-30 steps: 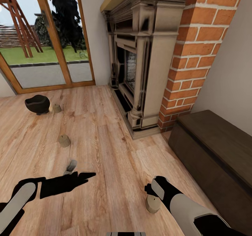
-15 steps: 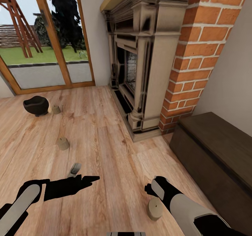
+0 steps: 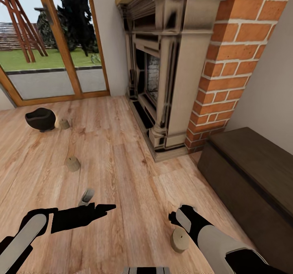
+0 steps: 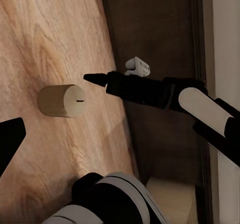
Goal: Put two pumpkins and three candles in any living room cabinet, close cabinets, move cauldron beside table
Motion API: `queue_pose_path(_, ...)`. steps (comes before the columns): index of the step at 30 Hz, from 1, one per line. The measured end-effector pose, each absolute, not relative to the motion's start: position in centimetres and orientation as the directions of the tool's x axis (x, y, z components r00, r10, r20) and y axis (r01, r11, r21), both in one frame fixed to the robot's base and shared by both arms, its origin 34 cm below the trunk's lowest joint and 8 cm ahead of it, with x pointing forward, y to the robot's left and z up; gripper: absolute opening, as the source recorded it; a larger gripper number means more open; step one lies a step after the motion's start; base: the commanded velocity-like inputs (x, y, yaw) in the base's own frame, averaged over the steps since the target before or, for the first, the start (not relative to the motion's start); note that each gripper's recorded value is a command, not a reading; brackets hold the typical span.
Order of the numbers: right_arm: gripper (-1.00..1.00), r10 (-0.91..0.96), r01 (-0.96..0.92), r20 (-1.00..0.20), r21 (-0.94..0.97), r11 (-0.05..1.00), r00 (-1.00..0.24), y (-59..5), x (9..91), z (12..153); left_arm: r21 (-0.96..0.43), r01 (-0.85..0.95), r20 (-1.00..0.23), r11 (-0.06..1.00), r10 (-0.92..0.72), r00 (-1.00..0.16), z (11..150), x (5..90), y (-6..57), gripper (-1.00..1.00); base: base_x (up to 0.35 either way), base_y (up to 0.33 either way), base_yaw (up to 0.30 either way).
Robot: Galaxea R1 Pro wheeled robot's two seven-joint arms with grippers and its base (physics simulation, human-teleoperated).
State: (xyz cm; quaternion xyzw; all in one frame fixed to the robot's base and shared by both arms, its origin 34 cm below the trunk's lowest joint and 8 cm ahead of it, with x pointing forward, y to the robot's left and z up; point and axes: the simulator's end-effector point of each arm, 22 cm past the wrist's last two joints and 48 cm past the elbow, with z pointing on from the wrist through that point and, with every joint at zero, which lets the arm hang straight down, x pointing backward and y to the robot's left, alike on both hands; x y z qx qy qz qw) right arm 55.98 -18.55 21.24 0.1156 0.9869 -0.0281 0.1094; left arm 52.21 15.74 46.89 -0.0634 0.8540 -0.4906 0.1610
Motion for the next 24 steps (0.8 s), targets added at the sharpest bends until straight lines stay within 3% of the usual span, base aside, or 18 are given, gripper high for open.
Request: queue_pose_path(24,1.0,0.228,0.243,-0.206,-0.053,0.969,-0.952,-18.9,54.5,16.7,-0.86,-0.035,-0.118,0.509,-0.265,-0.957,42.3,51.6,15.6,1.0,0.0,0.0,0.0)
